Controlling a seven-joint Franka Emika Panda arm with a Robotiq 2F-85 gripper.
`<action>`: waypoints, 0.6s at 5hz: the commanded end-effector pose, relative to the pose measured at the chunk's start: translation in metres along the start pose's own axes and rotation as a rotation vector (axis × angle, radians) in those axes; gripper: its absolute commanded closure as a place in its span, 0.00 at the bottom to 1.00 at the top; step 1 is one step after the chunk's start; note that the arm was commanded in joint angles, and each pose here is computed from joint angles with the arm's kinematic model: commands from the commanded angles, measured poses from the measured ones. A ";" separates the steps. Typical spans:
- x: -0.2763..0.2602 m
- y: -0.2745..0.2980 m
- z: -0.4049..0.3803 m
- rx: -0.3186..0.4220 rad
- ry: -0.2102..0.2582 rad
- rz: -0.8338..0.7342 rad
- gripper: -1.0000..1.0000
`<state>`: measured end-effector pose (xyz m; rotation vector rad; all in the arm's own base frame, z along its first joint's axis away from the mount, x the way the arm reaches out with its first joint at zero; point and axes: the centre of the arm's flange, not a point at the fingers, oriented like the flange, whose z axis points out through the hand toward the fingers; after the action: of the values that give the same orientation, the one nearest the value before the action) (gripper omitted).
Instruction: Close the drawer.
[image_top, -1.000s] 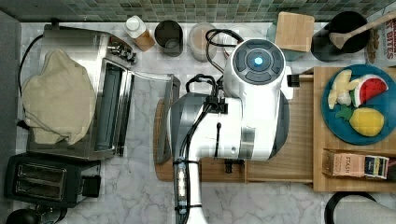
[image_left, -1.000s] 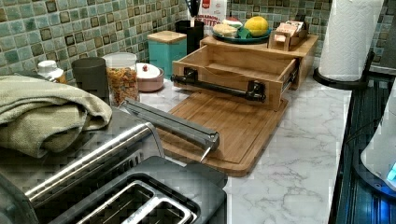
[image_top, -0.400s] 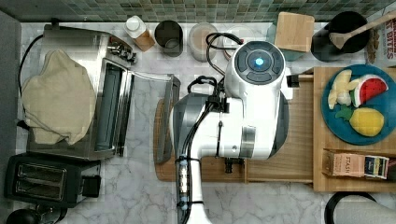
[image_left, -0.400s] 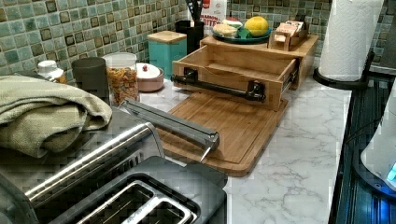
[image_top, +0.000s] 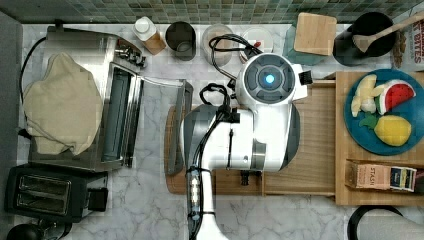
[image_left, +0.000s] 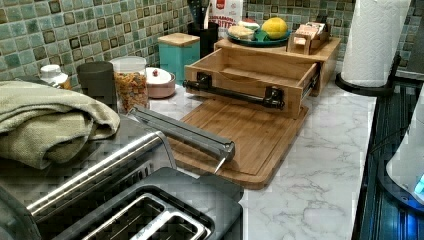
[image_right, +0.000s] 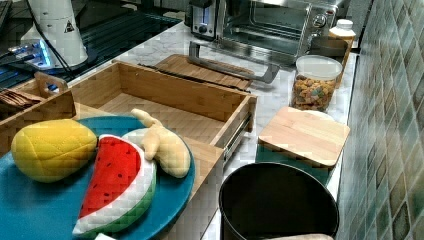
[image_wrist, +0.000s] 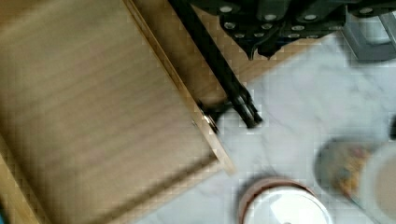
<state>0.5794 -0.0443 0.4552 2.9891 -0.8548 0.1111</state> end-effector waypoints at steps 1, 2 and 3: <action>-0.073 -0.036 0.049 0.002 -0.087 -0.224 1.00; -0.082 -0.042 0.065 -0.012 -0.092 -0.264 1.00; -0.080 -0.040 0.091 -0.048 -0.099 -0.316 1.00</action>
<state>0.5364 0.0271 0.3597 3.0479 -0.4887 -0.1242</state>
